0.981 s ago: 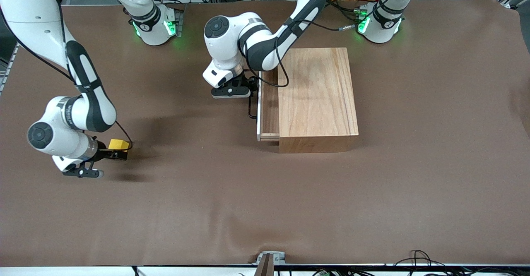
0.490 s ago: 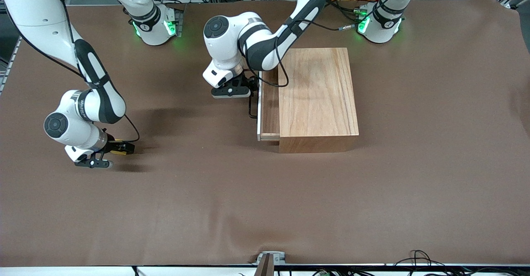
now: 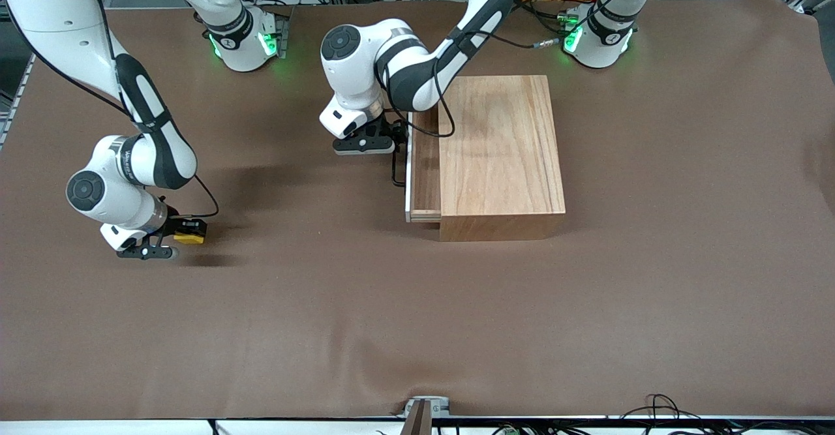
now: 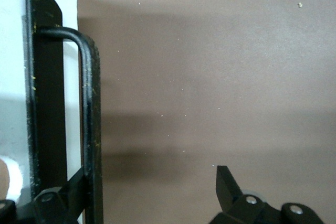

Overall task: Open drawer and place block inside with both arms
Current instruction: 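Grasp the yellow cube with the right gripper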

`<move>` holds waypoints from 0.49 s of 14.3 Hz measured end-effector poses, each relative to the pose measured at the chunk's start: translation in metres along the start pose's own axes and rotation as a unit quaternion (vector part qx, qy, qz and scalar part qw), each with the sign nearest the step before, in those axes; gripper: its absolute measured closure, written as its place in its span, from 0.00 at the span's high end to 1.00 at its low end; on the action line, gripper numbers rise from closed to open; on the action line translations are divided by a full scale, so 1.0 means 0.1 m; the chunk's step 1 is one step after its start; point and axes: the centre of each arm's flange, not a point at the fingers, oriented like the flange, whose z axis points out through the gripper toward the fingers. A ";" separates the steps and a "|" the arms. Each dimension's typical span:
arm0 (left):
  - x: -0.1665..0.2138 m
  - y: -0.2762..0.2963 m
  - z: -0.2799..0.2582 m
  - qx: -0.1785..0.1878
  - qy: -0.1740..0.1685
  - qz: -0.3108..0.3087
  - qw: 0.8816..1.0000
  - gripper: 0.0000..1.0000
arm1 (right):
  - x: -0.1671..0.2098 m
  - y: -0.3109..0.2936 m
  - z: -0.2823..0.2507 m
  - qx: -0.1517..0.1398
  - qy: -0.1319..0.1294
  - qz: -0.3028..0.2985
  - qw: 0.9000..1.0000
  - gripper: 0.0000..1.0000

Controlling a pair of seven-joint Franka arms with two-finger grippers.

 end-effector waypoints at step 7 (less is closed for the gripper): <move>0.00 0.00 0.00 0.000 0.000 0.000 1.000 1.00 | 0.03 0.00 -0.08 -0.001 0.010 -0.002 1.000 0.56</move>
